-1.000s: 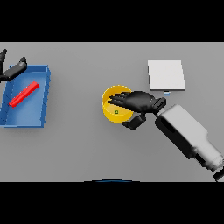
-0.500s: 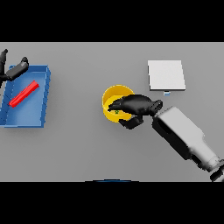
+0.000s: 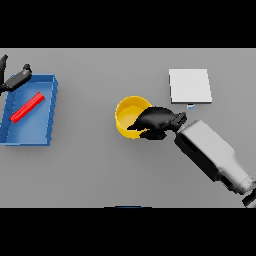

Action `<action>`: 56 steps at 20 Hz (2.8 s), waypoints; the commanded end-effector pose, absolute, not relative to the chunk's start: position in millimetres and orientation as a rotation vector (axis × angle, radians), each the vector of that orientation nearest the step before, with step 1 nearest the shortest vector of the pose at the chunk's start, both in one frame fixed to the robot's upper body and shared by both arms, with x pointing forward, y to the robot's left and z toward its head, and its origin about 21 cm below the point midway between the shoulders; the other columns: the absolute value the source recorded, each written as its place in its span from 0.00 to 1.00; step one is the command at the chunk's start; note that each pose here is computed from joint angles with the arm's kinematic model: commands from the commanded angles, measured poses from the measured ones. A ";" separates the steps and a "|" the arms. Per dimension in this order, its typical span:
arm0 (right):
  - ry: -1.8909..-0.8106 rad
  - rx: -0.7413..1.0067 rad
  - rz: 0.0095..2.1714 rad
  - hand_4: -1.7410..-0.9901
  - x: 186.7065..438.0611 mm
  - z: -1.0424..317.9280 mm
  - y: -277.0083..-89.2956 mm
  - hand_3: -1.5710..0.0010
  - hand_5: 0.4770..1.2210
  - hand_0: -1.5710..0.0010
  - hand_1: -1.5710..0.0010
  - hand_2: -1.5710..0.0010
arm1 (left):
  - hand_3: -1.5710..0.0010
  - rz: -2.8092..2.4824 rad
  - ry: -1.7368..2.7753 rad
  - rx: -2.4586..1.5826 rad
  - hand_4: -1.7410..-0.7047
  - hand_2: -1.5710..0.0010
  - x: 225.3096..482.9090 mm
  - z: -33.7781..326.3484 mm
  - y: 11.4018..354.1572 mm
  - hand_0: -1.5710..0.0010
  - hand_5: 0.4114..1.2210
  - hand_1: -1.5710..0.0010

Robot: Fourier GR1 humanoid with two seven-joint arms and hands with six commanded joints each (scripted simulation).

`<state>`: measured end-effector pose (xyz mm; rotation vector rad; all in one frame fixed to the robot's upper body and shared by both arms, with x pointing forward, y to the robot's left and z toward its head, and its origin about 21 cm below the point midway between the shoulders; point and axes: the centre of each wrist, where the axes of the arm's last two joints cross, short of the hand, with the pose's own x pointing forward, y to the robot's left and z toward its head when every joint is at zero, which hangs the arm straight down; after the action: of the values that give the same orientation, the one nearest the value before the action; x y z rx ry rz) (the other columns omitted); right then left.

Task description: Pick up the red beaker and tilt it to pour out 1 green nut into yellow bowl. Pick up the yellow bowl and place it on the metallic measuring scale.

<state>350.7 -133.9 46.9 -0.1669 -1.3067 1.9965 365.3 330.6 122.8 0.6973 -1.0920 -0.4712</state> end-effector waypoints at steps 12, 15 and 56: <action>-1.301 -0.265 1.953 0.03 356.1 103.5 -148.9 0.17 1.00 0.01 0.01 0.01 | 1.00 -0.474 -1.109 0.690 0.91 1.00 363.0 123.6 334.8 1.00 0.40 1.00; -1.295 -0.277 1.942 0.02 366.2 110.6 -152.2 0.16 1.00 0.00 0.01 0.01 | 1.00 -0.479 -1.123 0.701 0.91 1.00 365.2 128.9 333.9 1.00 0.41 1.00; -1.009 -0.615 1.556 0.27 442.8 95.9 -268.7 0.54 0.60 0.55 0.67 0.67 | 1.00 -0.422 -1.067 0.705 0.86 1.00 366.0 134.1 340.7 1.00 0.44 1.00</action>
<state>442.8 -268.7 95.9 -0.6148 -1.0095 1.5563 366.0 340.6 134.1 0.7050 -1.0661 -0.4221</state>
